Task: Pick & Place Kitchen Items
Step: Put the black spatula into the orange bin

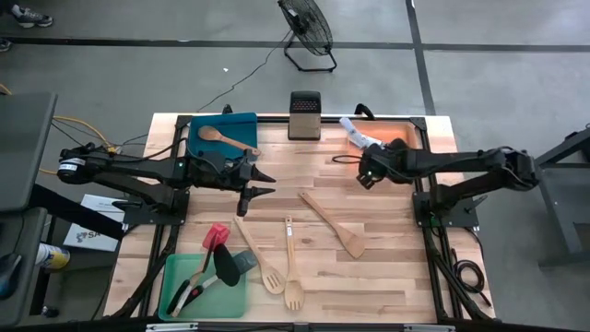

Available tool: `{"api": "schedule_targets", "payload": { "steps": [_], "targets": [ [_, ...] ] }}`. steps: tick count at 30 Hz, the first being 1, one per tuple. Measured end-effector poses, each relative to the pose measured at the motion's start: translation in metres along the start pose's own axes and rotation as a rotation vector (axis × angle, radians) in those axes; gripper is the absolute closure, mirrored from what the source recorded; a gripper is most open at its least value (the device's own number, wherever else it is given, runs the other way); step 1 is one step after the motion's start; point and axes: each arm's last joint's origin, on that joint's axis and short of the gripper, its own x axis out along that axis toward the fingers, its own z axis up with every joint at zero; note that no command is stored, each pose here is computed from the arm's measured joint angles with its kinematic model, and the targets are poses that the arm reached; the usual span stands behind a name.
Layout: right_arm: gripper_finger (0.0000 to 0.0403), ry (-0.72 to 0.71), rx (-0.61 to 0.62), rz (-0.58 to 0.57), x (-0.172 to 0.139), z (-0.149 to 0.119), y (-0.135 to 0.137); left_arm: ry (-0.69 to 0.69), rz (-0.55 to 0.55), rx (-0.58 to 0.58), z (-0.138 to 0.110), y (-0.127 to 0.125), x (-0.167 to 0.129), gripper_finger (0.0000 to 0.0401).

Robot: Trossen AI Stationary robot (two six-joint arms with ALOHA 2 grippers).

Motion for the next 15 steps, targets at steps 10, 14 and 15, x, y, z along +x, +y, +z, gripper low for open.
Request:
{"api": "schedule_targets", "payload": {
  "steps": [10, 14, 15],
  "targets": [
    [0.0319, 0.205, 0.0, -0.149, 0.025, -0.005, -0.023, 0.006, 0.0, 0.0, -0.001, 0.0, 0.0, 0.0278],
    [0.0319, 0.285, -0.029, -0.193, 0.037, -0.006, -0.027, 0.023, -0.001, -0.003, -0.002, 0.0, 0.0, 0.0278],
    [0.0319, 0.305, -0.045, -0.2, 0.04, -0.006, -0.027, 0.029, 0.0, -0.011, -0.003, 0.0, 0.0, 0.0278]
  ]
}}
